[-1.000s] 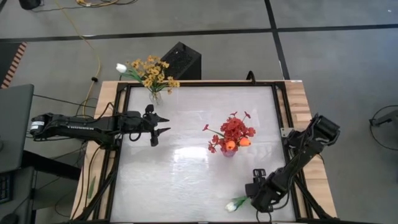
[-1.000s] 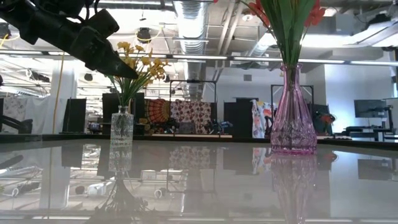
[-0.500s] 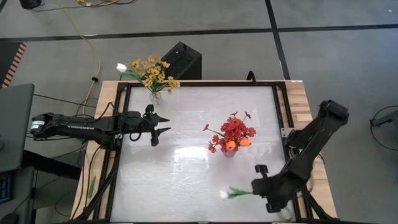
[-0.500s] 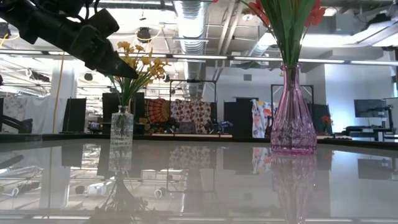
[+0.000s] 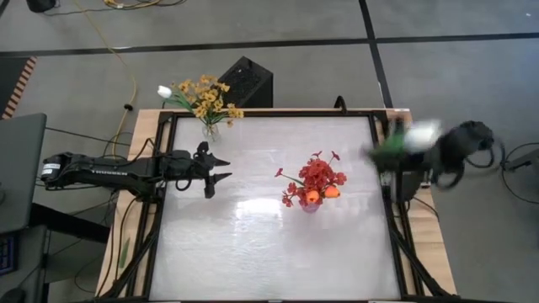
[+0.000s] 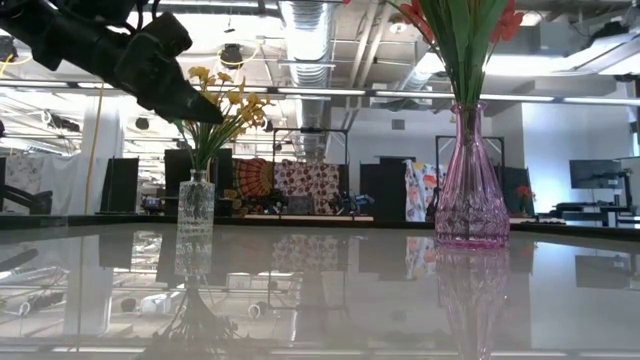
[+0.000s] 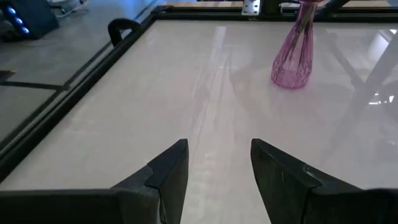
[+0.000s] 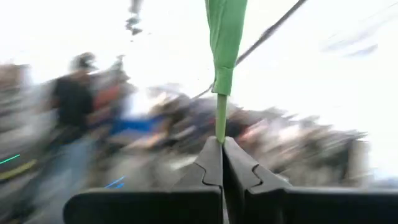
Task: Sort flowers into vase by color
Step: Put the white flower into the clear transparent vase
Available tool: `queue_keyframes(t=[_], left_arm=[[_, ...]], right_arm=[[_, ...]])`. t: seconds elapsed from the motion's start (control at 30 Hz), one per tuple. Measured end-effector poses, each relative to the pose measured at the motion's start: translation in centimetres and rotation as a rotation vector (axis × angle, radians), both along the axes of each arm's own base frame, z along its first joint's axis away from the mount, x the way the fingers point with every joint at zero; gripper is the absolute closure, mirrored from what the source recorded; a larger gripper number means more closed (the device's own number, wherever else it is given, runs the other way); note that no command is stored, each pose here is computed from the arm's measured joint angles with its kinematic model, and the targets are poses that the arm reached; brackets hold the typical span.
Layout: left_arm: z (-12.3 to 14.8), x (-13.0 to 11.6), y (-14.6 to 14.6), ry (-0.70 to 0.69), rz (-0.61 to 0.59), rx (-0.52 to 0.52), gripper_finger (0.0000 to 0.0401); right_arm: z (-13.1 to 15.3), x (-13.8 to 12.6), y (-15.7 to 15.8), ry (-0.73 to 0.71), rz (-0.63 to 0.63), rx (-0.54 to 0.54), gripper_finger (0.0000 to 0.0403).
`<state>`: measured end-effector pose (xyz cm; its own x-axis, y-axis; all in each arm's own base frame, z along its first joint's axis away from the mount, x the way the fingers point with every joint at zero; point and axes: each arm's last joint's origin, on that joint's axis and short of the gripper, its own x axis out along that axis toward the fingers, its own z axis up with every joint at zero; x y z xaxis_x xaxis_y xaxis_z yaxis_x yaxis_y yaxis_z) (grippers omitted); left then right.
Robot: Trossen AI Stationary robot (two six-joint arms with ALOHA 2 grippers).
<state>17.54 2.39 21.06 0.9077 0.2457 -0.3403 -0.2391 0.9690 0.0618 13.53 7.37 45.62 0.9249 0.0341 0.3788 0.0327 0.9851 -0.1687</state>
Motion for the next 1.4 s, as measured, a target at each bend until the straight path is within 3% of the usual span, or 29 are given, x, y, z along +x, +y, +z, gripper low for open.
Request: queue_keyframes(t=[0.13,0.23,0.47,0.6,0.73,0.93,1.13,1.4], left_arm=[[-0.2,-0.1,0.0,0.017,0.006,-0.018,0.0237],[-0.5,-0.2,0.0,0.047,0.007,-0.023,0.0237],[-1.7,-0.8,-0.1,0.167,0.048,-0.121,0.0237],[-2.7,-1.6,0.0,0.262,0.165,-0.203,0.0237],[-3.5,-2.6,0.3,0.344,0.345,-0.22,0.0237],[-3.9,-3.4,0.7,0.356,0.568,-0.184,0.0237],[-3.9,-3.5,0.7,0.36,0.581,-0.177,0.0237],[-4.1,-3.6,0.6,0.383,0.572,-0.187,0.0237]], right_arm=[[1.7,-0.4,-4.4,-0.158,-0.315,-0.03,0.0385],[1.1,1.5,-7.8,-0.131,-0.479,0.024,0.0385],[-4.8,9.8,-18.7,0.085,-0.335,0.278,0.0385],[-8.4,13.0,-24.6,0.03,-0.331,0.362,0.0385],[-12.1,16.1,-28.7,-0.062,-0.292,0.452,0.0385],[-15.3,21.6,-31.8,-0.11,-0.113,0.501,0.0385],[-17.2,26.5,-33.7,-0.125,-0.092,0.51,0.0385],[-20.3,30.2,-34.9,-0.17,-0.181,0.573,0.0385]])
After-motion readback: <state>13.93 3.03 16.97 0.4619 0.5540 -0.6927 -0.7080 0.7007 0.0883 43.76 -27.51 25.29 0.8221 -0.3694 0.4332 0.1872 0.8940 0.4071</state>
